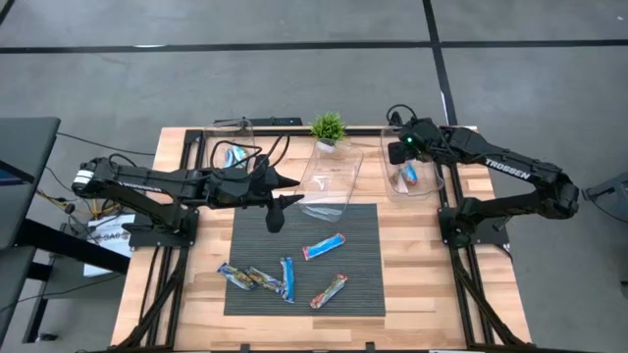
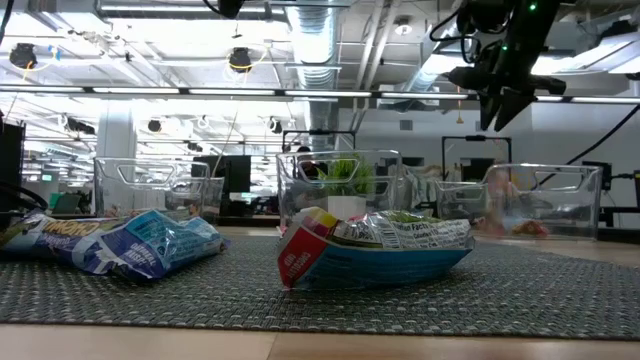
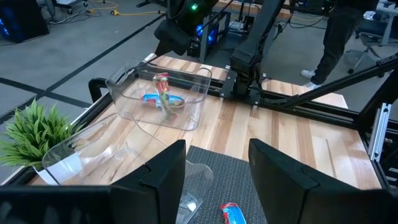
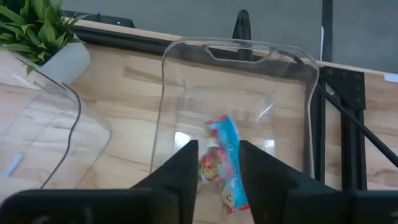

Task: Pick and place Granola Bars by type
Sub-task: Put the red granola bar into the right transparent bin

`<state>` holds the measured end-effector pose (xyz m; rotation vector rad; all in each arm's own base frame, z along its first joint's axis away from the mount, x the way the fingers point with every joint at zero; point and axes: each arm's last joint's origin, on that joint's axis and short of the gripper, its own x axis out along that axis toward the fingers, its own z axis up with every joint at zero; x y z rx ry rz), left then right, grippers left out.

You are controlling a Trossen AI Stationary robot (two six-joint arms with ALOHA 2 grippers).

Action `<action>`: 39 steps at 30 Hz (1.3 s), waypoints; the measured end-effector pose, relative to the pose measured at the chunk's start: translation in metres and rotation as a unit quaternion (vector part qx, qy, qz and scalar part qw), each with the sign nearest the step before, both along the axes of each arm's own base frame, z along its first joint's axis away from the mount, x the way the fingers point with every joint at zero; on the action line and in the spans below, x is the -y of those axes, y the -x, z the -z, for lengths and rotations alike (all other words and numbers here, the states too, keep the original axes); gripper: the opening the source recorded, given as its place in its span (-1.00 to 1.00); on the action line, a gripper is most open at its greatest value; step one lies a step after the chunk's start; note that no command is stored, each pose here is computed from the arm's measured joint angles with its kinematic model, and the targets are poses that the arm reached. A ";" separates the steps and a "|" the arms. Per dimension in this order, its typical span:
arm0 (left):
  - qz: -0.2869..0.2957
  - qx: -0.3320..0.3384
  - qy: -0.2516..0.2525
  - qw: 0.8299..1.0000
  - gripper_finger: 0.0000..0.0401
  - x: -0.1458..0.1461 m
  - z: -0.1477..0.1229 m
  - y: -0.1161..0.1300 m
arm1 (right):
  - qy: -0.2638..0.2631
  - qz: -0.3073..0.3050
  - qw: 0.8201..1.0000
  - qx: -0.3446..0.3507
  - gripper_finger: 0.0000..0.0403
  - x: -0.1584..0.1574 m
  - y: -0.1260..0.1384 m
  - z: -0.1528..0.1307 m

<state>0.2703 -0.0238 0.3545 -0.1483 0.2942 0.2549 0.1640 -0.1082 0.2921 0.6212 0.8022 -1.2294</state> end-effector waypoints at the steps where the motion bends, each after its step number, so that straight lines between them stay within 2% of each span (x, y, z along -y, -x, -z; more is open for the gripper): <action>1: 0.000 0.000 0.000 1.000 -0.16 0.000 0.000 0.000 | -0.003 -0.002 1.000 0.004 -0.39 0.000 -0.001 0.000; 3: 0.000 0.000 0.000 1.000 -0.16 0.000 0.000 0.000 | -0.010 -0.019 1.000 0.022 -0.32 -0.001 -0.004 -0.001; 6: 0.000 -0.001 0.000 1.000 -0.16 0.000 0.000 0.000 | -0.023 -0.097 0.993 0.067 -0.25 -0.009 -0.018 -0.004; 11: 0.018 -0.028 0.004 0.999 -0.16 0.001 0.005 0.002 | -0.022 -0.221 0.968 0.119 -0.21 -0.041 -0.044 -0.015; 13: 0.026 -0.045 0.005 0.999 -0.16 0.001 0.008 0.003 | -0.026 -0.273 0.954 0.120 -0.23 -0.060 -0.053 -0.018; 16: 0.032 -0.066 0.005 0.997 -0.16 0.003 0.012 0.005 | -0.030 -0.353 0.926 0.129 -0.26 -0.092 -0.068 -0.028; 20: 0.035 -0.075 0.005 0.997 -0.16 0.005 0.013 0.006 | -0.049 -0.468 0.875 0.116 -0.29 -0.138 -0.084 -0.033; 24: 0.033 -0.074 0.015 0.997 -0.16 0.006 0.013 0.006 | -0.069 -0.548 0.828 0.094 -0.32 -0.177 -0.095 -0.028; 31: 0.023 -0.073 0.035 0.996 -0.16 0.006 0.014 0.006 | -0.100 -0.622 0.775 0.056 -0.30 -0.225 -0.116 -0.010; 36: 0.010 -0.076 0.060 0.995 -0.16 0.006 0.016 0.007 | -0.088 -0.674 0.733 0.021 -0.26 -0.252 -0.142 0.005; 39: 0.026 -0.084 0.067 0.994 -0.16 0.007 0.017 0.007 | -0.078 -0.698 0.712 -0.007 -0.20 -0.264 -0.156 0.017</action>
